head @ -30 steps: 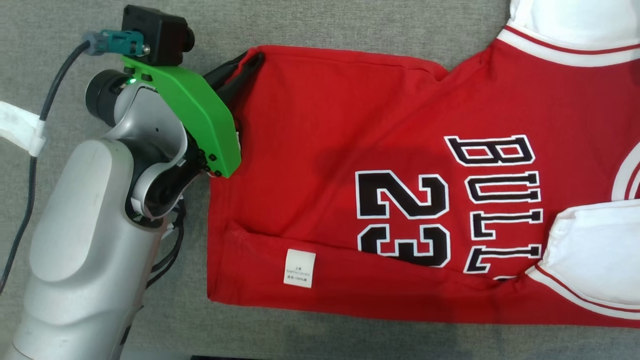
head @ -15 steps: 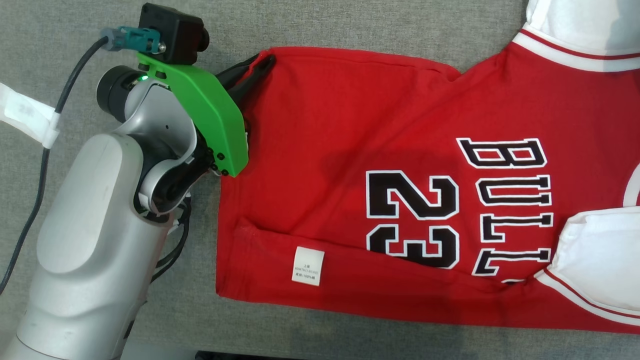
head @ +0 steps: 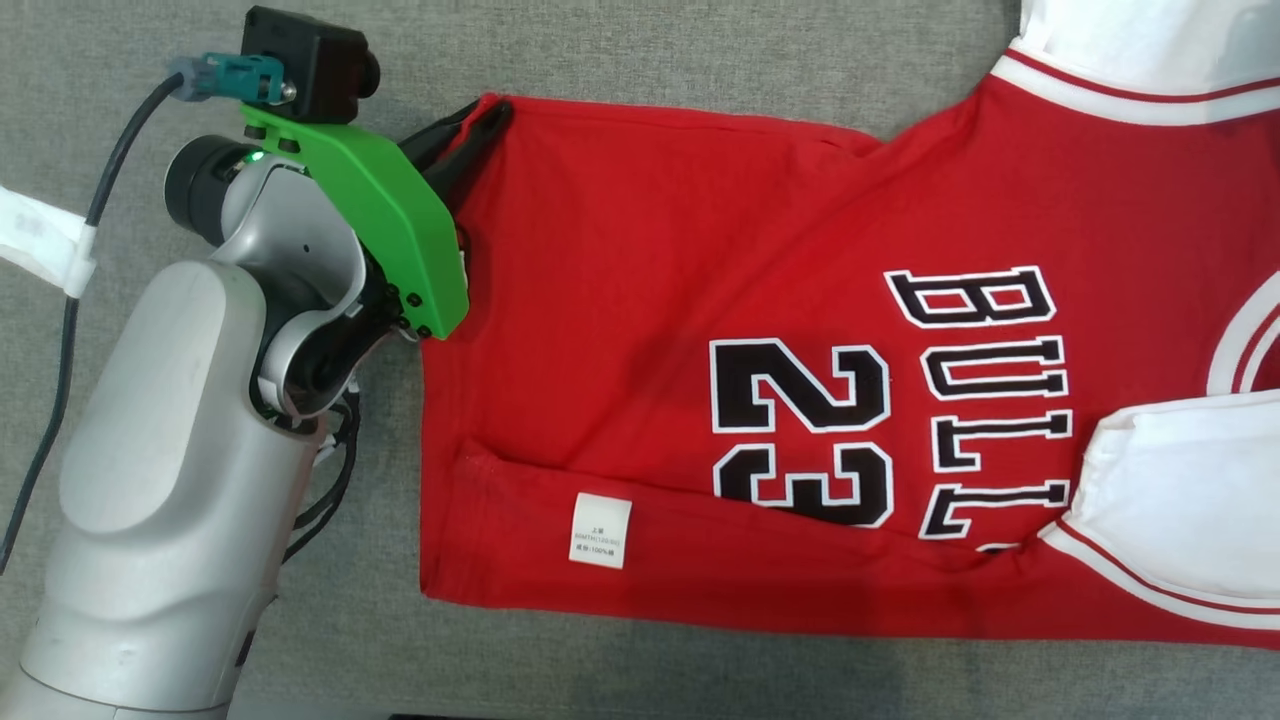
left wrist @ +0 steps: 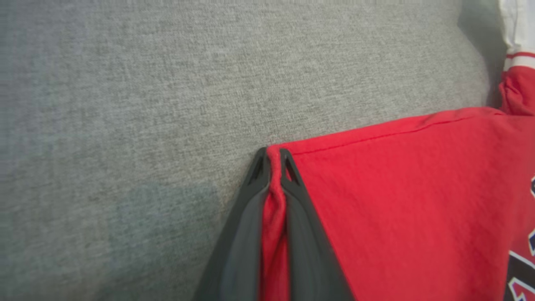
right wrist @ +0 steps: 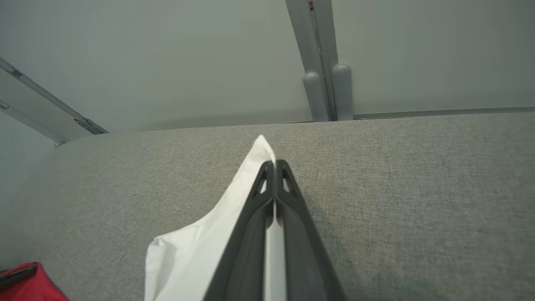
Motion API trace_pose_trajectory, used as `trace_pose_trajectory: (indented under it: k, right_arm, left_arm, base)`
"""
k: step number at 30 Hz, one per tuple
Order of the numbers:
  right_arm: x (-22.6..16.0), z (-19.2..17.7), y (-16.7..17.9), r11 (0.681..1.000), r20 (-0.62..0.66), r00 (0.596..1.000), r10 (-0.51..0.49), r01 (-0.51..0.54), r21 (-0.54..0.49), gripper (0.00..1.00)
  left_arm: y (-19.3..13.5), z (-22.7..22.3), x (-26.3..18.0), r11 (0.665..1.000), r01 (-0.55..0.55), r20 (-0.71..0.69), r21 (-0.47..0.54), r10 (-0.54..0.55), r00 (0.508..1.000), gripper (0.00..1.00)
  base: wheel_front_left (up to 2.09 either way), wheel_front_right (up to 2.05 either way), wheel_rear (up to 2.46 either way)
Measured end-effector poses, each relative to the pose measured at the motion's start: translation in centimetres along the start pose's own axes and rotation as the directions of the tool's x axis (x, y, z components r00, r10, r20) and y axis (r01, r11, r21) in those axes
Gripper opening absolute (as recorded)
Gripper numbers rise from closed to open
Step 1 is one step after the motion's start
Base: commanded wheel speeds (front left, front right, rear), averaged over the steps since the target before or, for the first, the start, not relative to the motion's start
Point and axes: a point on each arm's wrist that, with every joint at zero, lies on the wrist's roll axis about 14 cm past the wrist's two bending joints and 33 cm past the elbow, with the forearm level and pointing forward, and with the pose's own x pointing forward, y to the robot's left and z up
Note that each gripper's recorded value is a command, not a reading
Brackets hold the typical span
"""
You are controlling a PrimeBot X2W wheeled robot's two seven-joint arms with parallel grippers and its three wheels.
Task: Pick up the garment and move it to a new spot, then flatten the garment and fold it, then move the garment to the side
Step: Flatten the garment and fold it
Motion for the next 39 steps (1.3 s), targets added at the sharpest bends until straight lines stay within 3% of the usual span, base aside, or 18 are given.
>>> trace_pose_trajectory:
  k: [13,26,34,39]
  right_arm:
    - [-5.3,-1.5,0.4,0.997,0.044,0.999,-0.001,-0.003,0.077,0.0]
    - [-11.1,1.8,1.6,0.998,0.185,0.983,0.011,-0.022,0.057,0.0]
    - [-15.2,-3.4,3.0,0.989,0.106,0.994,-0.003,-0.013,0.149,0.0]
    - [-18.5,-6.2,2.4,0.967,0.08,0.993,-0.09,0.068,0.246,0.0]
  left_arm:
    - [0.6,1.0,-2.2,0.999,-0.05,0.081,-0.007,0.05,0.995,0.0]
    - [-2.4,1.2,-3.7,1.0,0.0,0.147,0.012,-0.002,0.989,0.0]
    - [-1.2,0.2,-6.8,0.997,-0.074,0.214,0.01,0.07,0.974,0.0]
    - [-1.6,-2.7,-7.9,0.995,-0.095,0.184,-0.042,0.101,0.978,0.0]
  base:
    - [0.0,0.0,0.0]
    - [0.0,0.0,0.0]
    - [0.0,0.0,0.0]
    - [0.0,0.0,0.0]
